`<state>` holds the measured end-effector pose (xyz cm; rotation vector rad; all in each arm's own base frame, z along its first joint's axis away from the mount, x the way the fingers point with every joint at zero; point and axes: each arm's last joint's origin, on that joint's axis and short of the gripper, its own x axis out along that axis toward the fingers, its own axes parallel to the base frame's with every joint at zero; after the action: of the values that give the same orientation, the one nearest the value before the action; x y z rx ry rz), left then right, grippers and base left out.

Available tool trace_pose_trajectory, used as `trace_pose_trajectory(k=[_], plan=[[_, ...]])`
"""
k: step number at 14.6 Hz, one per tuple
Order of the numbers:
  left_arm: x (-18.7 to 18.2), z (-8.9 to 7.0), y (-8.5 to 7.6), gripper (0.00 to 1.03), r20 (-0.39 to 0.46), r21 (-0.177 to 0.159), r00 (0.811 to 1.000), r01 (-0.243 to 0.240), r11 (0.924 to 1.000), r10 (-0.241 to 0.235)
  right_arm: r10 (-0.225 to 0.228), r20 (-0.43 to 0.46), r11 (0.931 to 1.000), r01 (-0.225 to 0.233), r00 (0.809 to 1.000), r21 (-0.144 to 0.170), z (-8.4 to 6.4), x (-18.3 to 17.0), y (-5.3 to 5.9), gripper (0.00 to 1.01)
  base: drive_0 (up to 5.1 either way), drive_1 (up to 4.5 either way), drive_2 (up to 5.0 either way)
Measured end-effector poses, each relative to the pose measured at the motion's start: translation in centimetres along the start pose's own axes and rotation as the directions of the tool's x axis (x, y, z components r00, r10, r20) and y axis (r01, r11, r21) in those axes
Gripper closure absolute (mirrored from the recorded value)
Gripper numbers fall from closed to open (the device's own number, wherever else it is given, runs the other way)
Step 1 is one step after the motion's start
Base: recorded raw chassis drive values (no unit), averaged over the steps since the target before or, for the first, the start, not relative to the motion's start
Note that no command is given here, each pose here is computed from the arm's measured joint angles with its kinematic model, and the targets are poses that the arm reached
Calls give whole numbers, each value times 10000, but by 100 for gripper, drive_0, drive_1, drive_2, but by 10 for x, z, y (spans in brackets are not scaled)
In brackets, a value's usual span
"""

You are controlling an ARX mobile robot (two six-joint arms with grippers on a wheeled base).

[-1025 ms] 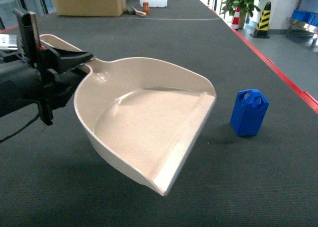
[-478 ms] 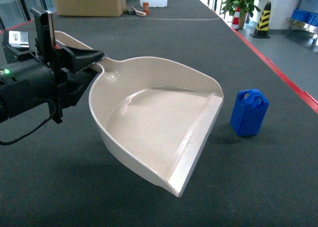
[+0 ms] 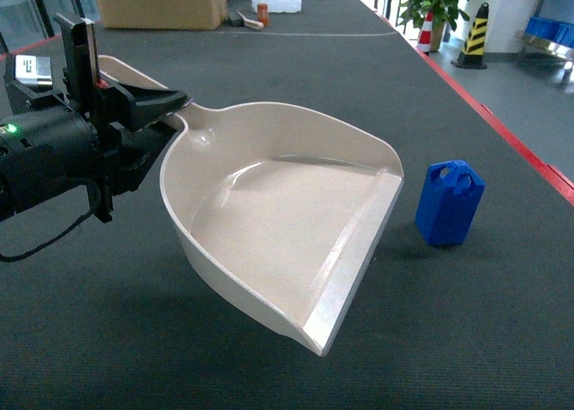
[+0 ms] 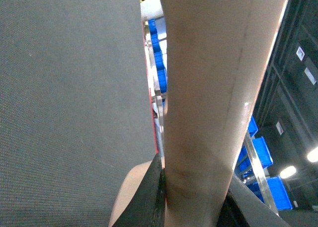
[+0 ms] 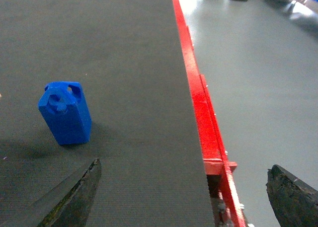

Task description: Place part in tray to right shelf

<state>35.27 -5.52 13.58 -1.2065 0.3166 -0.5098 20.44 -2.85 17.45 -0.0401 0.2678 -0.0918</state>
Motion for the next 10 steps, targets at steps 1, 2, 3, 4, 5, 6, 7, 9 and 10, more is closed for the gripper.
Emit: trace_pose_trajectory(k=[1,2,3,4,5,6,7,9,10], plan=[[0,0,0,85,-3,-5,10000,-10,10000,10,279,-599,9996,-279,9978,-2,1,26,3,3,0,0,0],[0,0,0,85,4,0,10000,-1,10000,1,818,-1227,9966,-820,9891,33,1,48,10,3,0,0,0],[0,0,0,85,-1,-2,10000,-3,10000,3,1454,-1681,9893,-1457,9750,106,2,69,20,3,0,0,0],[0,0,0,85,-2,-3,10000,-7,10000,7,1770,-1791,9840,-1781,9678,101,6,86,29,3,0,0,0],[0,0,0,85,-5,-2,10000,-2,10000,2,2012,-1765,9791,-2035,9635,55,15,100,38,3,0,0,0],[0,0,0,85,-1,-2,10000,-3,10000,3,2256,-1625,9735,-2285,9606,7,28,114,48,3,0,0,0],[0,0,0,85,3,-2,10000,-4,10000,4,2382,-1562,9708,-2398,9586,84,37,125,56,3,0,0,0],[0,0,0,85,-1,-2,10000,-3,10000,3,2615,-1790,9651,-2600,9485,320,46,148,75,3,0,0,0],[0,0,0,85,-2,-3,10000,-7,10000,7,2690,-1927,9631,-2659,9437,423,47,158,84,3,0,0,0]])
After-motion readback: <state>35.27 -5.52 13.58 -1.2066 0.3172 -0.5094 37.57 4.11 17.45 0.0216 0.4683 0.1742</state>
